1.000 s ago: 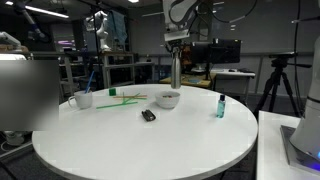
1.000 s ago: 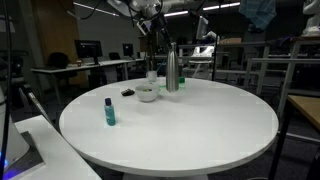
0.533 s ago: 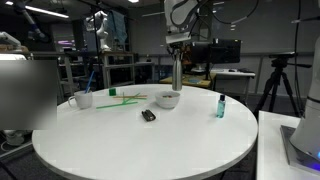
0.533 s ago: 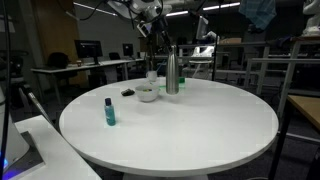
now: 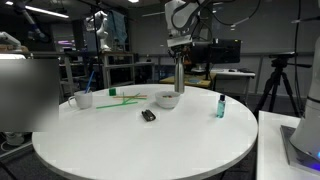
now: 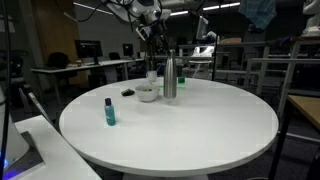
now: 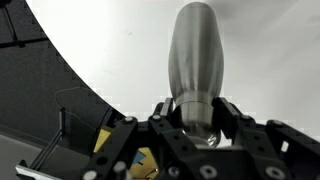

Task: Move the silver flask from the left to the right

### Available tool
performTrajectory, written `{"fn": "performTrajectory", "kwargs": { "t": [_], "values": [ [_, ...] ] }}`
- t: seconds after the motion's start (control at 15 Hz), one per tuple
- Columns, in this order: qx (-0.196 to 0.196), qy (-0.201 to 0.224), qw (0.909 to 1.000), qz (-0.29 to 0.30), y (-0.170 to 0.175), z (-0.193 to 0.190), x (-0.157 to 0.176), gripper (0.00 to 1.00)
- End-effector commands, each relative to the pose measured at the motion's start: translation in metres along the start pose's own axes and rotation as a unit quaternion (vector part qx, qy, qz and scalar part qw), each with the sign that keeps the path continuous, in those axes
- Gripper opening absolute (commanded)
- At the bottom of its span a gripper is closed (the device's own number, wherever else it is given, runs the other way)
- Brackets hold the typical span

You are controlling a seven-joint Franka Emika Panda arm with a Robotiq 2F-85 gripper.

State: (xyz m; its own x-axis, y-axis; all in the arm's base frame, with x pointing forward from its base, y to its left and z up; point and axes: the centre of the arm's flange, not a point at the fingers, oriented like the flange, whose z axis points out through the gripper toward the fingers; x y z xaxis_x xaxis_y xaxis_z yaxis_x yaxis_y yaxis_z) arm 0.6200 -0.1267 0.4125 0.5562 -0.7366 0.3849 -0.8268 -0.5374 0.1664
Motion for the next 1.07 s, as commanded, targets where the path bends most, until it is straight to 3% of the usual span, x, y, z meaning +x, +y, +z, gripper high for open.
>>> {"fn": "performTrajectory", "kwargs": {
  "t": [0.0, 1.0],
  "values": [
    [0.012, -0.003, 0.9999, 0.011, 0.009, -0.002, 0.000, 0.23],
    [0.034, 0.010, 0.9993, 0.008, 0.008, 0.011, -0.002, 0.23]
  ]
}}
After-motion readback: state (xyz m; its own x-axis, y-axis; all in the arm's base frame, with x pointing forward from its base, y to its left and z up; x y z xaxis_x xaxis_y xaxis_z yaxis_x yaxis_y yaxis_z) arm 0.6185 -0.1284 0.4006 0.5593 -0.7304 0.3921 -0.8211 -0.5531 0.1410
